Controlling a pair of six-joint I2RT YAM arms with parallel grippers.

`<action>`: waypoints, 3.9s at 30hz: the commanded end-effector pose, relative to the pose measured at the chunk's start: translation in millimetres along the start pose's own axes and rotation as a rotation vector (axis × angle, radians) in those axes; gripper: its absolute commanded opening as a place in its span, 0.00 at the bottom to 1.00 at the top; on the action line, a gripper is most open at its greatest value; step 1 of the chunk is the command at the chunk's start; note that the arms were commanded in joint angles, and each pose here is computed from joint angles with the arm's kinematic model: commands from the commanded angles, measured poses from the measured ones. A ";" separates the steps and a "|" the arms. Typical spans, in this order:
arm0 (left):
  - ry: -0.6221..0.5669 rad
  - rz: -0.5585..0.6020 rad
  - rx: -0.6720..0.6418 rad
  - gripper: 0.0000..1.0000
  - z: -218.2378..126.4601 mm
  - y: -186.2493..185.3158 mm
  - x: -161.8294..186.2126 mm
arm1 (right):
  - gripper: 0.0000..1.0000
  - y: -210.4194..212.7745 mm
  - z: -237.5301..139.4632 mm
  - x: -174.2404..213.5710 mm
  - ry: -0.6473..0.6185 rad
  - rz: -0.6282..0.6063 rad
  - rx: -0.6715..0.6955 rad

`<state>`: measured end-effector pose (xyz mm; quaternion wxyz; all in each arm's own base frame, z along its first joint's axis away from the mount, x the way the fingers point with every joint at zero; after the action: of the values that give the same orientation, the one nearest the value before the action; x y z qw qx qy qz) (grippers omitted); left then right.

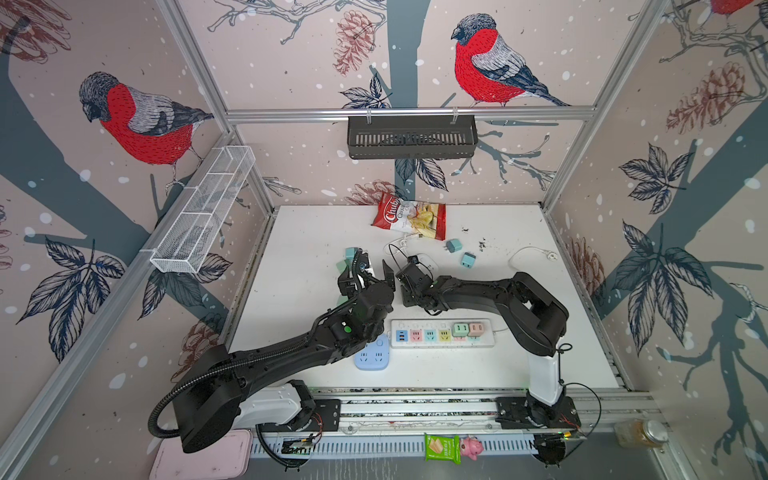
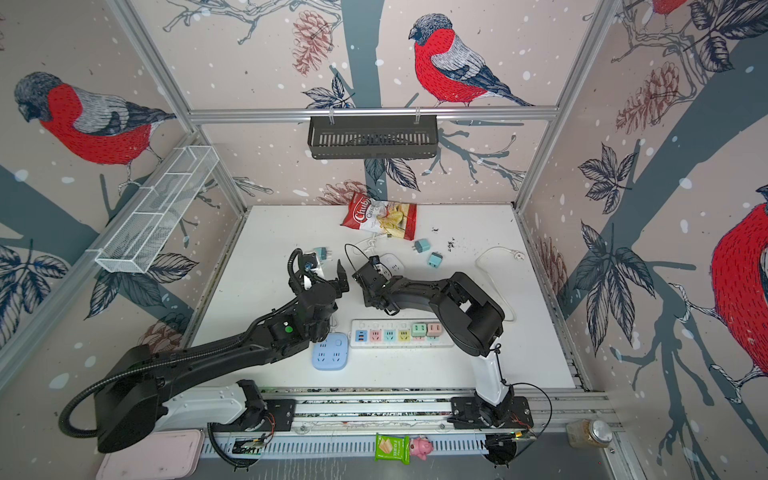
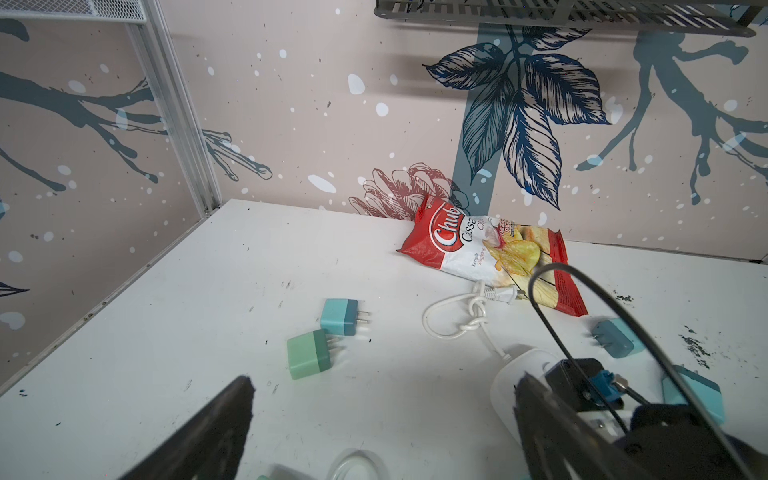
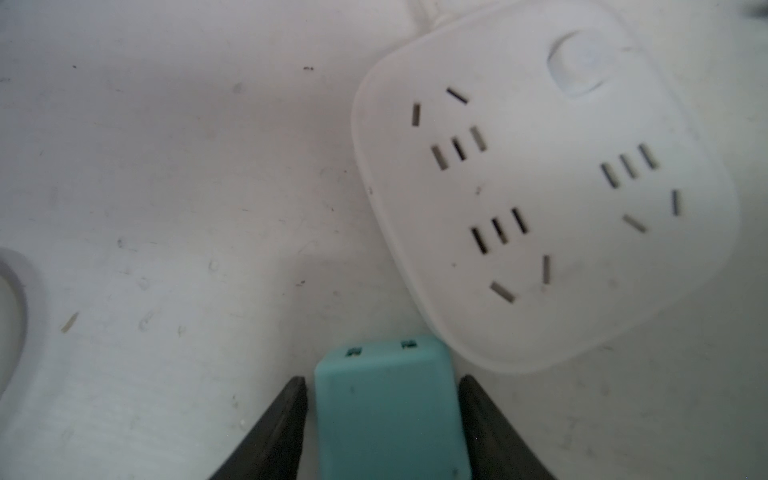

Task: Insert the plug
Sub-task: 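Close the right gripper on the teal adapter, then lift the teal adapter with the right gripper and carry it toward the left gripper, then close the left gripper on the teal adapter held by the right gripper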

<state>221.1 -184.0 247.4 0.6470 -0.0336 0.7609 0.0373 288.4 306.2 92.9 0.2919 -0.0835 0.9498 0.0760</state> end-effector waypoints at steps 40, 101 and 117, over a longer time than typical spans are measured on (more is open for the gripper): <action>-0.015 -0.038 0.341 0.76 -11.8 -17.1 -8.4 | 0.20 -149.6 -218.8 40.4 -1.099 -0.020 -0.273; 0.038 0.302 1.361 0.68 -79.0 -127.1 13.4 | 0.03 -114.3 -206.3 88.4 -1.201 -0.607 -0.337; 0.115 0.335 1.374 0.60 -73.5 -141.9 20.2 | 0.03 -118.4 -211.7 102.0 -1.287 -0.644 -0.343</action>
<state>162.1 -332.1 255.5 0.5089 0.4711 0.6165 -0.3728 124.0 147.2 205.8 0.7585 -0.3551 0.5219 0.1618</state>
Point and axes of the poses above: each gripper's point midway between its finger pads, its own z axis out along the fingers, its own y axis along the line the jaws close on, x = y × z, the point moved 9 cm from there along -z, back along the fingers, and after that the axes turned 5 degrees about z, right-handed, at the moved point
